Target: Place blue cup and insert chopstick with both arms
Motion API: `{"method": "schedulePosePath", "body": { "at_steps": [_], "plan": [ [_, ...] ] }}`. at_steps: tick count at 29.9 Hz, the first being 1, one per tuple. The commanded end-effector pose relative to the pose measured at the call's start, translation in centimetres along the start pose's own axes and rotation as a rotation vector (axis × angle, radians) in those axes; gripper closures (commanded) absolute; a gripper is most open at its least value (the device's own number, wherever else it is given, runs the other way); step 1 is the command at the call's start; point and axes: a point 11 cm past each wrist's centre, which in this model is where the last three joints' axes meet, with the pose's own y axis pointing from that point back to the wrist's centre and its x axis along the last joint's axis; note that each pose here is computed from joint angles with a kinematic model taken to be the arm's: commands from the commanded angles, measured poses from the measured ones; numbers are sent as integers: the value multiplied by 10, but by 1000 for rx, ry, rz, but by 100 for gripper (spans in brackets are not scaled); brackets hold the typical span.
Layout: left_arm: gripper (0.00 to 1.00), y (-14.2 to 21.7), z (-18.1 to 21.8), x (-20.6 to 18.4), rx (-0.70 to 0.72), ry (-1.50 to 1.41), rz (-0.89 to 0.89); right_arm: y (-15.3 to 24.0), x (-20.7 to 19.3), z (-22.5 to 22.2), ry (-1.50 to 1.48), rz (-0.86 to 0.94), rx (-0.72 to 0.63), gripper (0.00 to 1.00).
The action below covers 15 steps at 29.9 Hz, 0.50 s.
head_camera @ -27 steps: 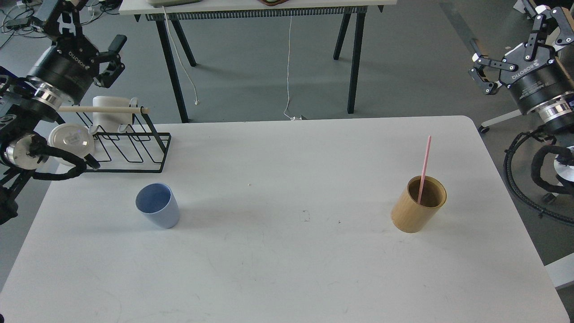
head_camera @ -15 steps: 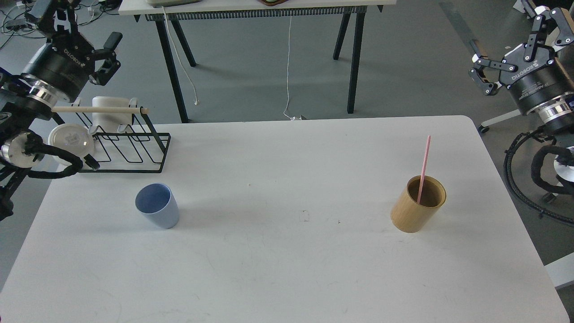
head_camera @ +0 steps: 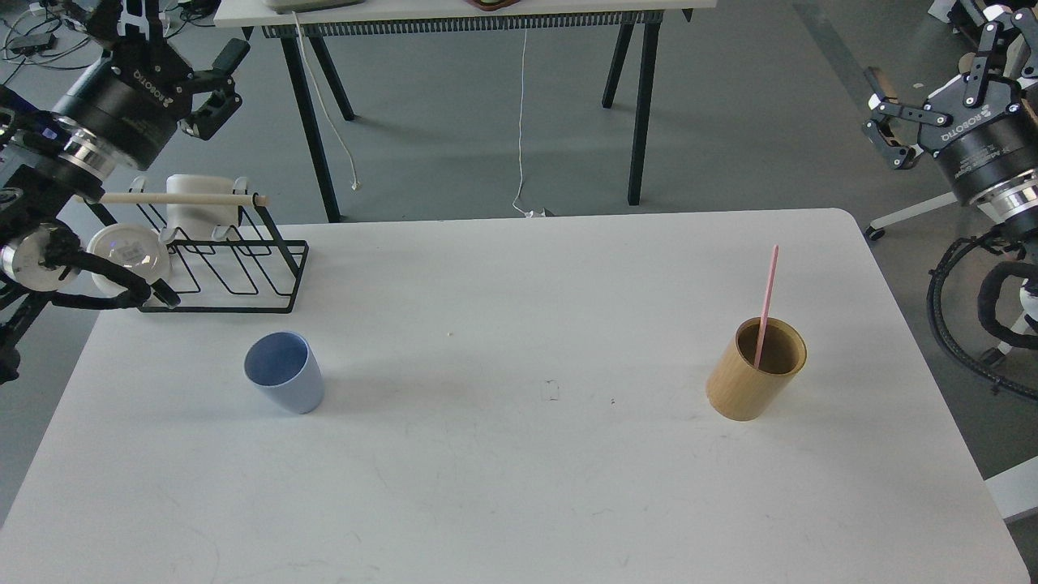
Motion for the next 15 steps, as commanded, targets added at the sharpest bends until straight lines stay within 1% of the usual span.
{"method": "schedulePosePath", "body": {
  "at_steps": [1,6,10,13,15],
  "plan": [
    [0,7,12,-8,43,-128,-86,7,9,-10,46,10,-13,2],
    [0,31,22,-24,178,-427,-271,13,19,-21,79,31,-13,2],
    [0,58,23,-24,296,-603,-362,17,23,-24,89,41,-16,2],
    [0,77,17,-22,396,-762,-448,18,25,-24,91,46,-17,2],
    [0,92,7,-16,479,-868,-501,19,25,-24,93,47,-20,2]
  ]
}}
